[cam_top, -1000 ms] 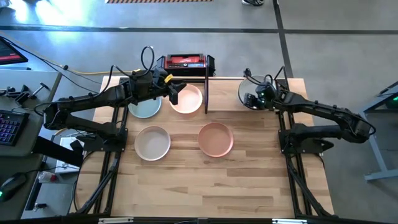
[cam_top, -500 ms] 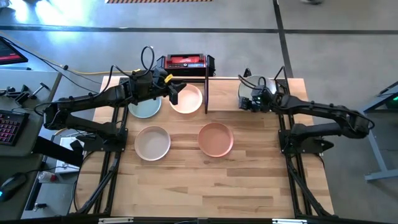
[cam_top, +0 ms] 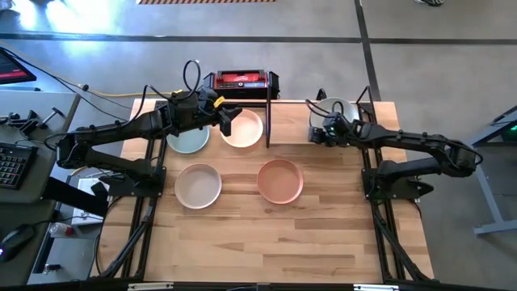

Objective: Place and stack plates onto a shelf
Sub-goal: Adjust the plates on the shelf, then put the orange plate on the shelf

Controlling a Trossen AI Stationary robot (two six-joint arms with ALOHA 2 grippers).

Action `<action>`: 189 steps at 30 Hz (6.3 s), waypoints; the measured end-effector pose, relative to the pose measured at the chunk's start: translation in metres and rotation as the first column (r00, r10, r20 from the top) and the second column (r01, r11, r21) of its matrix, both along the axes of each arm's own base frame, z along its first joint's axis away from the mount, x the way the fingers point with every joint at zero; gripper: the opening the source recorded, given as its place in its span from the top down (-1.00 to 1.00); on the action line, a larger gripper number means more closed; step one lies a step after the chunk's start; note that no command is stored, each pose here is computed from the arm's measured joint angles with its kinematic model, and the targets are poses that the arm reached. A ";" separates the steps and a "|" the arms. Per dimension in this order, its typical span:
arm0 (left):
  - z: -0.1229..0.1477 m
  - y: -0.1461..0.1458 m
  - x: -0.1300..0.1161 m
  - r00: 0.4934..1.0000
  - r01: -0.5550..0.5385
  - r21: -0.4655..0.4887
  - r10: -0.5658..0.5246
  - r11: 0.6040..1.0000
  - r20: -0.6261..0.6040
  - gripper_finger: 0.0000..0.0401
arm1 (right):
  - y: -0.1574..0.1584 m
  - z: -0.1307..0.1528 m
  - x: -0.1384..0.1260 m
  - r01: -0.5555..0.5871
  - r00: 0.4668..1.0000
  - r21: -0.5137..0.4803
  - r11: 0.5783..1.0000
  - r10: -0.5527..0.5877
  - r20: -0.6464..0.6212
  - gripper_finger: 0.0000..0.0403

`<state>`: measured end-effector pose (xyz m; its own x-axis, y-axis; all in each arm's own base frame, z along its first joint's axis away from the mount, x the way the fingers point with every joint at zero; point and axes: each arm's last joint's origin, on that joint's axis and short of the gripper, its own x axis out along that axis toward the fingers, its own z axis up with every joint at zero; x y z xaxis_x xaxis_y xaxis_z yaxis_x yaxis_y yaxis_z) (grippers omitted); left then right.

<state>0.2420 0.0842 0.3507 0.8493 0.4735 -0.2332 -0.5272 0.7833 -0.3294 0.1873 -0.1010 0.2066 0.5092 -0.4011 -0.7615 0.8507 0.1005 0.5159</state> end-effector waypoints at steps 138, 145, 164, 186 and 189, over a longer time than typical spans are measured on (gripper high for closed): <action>-0.032 -0.010 -0.002 0.980 -0.062 -0.281 0.005 0.958 -0.197 0.37 | 0.057 -0.013 0.014 -0.263 0.953 0.067 0.962 0.270 -0.135 1.00; -0.040 -0.009 0.005 0.974 -0.065 -0.294 -0.004 0.954 -0.227 0.37 | 0.045 0.002 0.000 -0.156 0.981 -0.044 0.987 0.150 -0.121 1.00; -0.041 -0.012 0.008 0.976 -0.047 -0.322 -0.025 0.945 -0.215 0.37 | -0.010 0.022 -0.011 0.146 0.989 -0.286 0.947 -0.145 0.023 1.00; -0.041 -0.012 0.007 0.976 -0.047 -0.322 -0.025 0.946 -0.215 0.37 | -0.033 0.000 0.022 0.077 0.997 -0.252 0.965 -0.070 0.039 1.00; -0.041 -0.012 0.007 0.976 -0.047 -0.322 -0.025 0.946 -0.215 0.37 | -0.036 0.000 0.029 0.039 0.999 -0.242 0.969 -0.037 0.011 1.00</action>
<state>0.2494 0.0723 0.3101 0.7577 0.3513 -0.5500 -0.6211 0.6470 -0.4423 0.2160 -0.1370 0.2068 0.4947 -0.5925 -0.6357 0.8529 0.1908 0.4859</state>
